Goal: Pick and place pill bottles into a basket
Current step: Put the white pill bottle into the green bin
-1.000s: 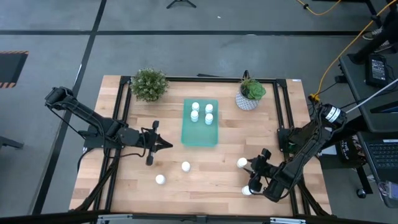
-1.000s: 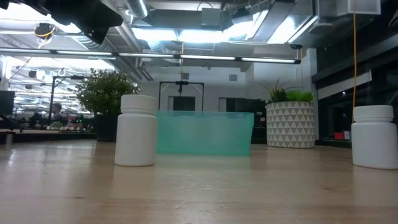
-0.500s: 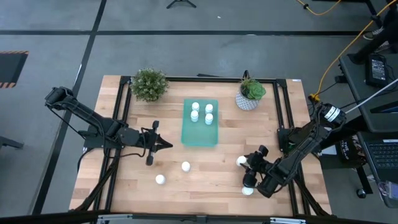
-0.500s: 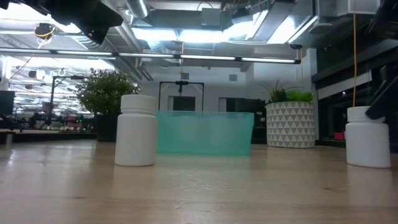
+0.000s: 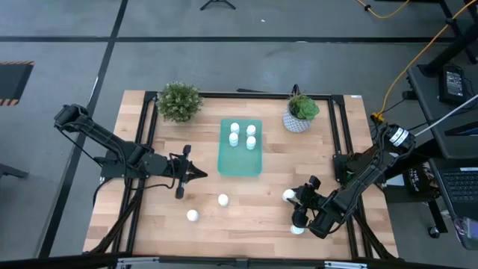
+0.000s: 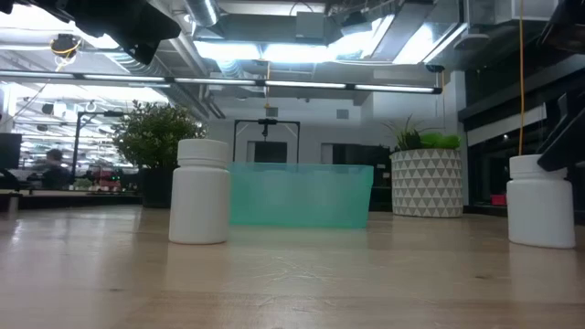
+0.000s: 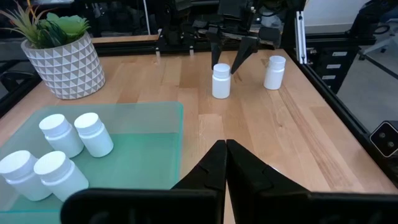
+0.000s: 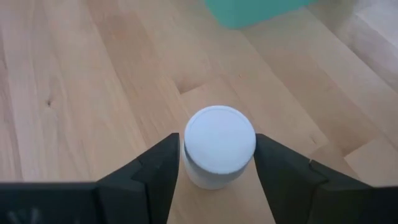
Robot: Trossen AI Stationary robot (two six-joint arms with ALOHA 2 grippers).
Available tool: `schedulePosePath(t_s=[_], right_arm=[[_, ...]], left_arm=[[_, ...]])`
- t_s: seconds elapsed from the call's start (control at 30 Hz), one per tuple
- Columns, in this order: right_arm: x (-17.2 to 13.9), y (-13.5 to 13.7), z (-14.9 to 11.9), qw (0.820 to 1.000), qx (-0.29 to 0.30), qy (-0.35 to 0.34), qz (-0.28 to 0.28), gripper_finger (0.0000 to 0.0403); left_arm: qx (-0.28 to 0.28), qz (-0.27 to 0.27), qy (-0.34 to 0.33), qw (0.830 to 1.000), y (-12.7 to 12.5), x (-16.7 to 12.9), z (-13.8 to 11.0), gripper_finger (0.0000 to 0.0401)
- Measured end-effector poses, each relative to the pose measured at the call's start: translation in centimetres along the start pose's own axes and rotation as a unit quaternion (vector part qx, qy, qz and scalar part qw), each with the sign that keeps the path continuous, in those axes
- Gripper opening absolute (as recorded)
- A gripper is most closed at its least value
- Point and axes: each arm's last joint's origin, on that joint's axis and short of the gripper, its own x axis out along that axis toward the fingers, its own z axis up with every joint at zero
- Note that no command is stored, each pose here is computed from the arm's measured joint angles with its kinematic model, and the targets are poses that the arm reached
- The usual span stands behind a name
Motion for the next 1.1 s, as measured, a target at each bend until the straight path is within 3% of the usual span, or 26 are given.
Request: schedulePosePath(t_s=[0.57, 0.93, 1.1], right_arm=[[0.88, -0.30, 0.72, 1.000, -0.007, 0.024, -0.008, 0.0205], [0.89, -0.30, 0.76, 1.000, -0.007, 0.017, -0.010, 0.0151], [0.88, -0.30, 0.76, 1.000, -0.008, 0.015, -0.010, 0.0149]], left_arm=[[0.000, 0.000, 0.001, 1.000, 0.00, 0.00, -0.01, 0.0008], [0.000, 0.000, 0.000, 1.000, 0.00, 0.00, 0.00, 0.0002], [0.003, 0.001, 0.007, 1.000, 0.02, 0.01, -0.14, 0.0006]])
